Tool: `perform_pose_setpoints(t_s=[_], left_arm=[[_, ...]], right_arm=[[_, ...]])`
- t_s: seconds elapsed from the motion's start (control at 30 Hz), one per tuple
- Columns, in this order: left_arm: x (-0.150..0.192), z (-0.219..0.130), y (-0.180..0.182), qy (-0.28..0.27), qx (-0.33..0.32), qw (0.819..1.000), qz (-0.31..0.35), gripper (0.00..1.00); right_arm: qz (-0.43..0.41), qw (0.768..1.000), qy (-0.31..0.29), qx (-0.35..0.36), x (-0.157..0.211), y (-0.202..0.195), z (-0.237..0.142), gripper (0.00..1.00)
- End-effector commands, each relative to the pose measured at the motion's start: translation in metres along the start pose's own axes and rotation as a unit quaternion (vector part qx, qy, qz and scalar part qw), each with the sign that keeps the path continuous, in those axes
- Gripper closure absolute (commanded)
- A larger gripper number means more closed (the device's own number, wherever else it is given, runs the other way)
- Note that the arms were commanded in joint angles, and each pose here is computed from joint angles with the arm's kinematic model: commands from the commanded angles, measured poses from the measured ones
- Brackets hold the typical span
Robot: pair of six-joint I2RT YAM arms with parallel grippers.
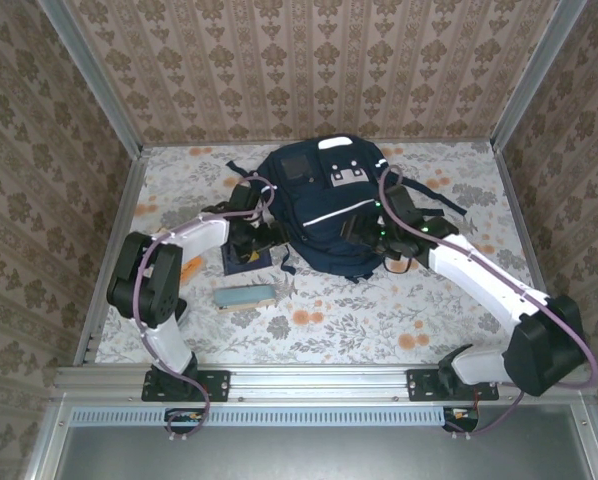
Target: Pack the student bag
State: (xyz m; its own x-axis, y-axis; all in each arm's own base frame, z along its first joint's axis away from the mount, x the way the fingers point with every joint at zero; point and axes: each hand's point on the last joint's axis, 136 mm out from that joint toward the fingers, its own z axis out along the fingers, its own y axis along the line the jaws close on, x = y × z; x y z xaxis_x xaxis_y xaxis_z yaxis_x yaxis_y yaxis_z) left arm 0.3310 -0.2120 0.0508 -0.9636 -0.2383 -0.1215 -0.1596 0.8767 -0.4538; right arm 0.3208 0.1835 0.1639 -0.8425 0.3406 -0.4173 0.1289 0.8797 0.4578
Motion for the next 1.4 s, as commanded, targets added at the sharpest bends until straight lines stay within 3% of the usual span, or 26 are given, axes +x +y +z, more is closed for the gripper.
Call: perform_pose_setpoints(t_s=[0.0, 0.1, 0.23, 0.4, 0.53, 0.73, 1.1, 1.37], left_arm=[[-0.008, -0.033, -0.004, -0.021, 0.01, 1.0, -0.015, 0.12], [-0.027, -0.06, 0.005, -0.054, -0.001, 0.999, -0.009, 0.14], [-0.04, -0.073, 0.046, -0.071, -0.026, 0.996, -0.043, 0.23], [-0.04, -0.076, 0.092, -0.08, -0.052, 0.992, -0.084, 0.31], [-0.034, -0.068, 0.104, -0.068, -0.05, 0.993, -0.088, 0.34], [-0.023, -0.049, 0.113, -0.04, -0.052, 0.994, -0.091, 0.36], [-0.008, -0.022, 0.117, -0.001, -0.034, 0.995, -0.092, 0.38], [-0.006, -0.017, 0.097, 0.012, 0.026, 0.996, -0.084, 0.53]], right_arm=[[-0.044, 0.999, -0.001, -0.009, -0.001, 0.032, 0.011, 0.21], [-0.08, 0.996, 0.021, -0.02, 0.013, 0.064, 0.029, 0.33], [-0.127, 0.99, 0.05, -0.039, 0.04, 0.113, 0.056, 0.43], [-0.155, 0.986, 0.062, -0.026, 0.064, 0.157, 0.096, 0.47], [-0.16, 0.984, 0.074, 0.02, 0.071, 0.155, 0.134, 0.48], [-0.186, 0.979, 0.052, 0.069, 0.061, 0.15, 0.162, 0.49], [-0.189, 0.973, 0.111, 0.071, 0.091, 0.142, 0.208, 0.57], [-0.179, 0.969, 0.16, 0.053, 0.113, 0.136, 0.224, 0.63]])
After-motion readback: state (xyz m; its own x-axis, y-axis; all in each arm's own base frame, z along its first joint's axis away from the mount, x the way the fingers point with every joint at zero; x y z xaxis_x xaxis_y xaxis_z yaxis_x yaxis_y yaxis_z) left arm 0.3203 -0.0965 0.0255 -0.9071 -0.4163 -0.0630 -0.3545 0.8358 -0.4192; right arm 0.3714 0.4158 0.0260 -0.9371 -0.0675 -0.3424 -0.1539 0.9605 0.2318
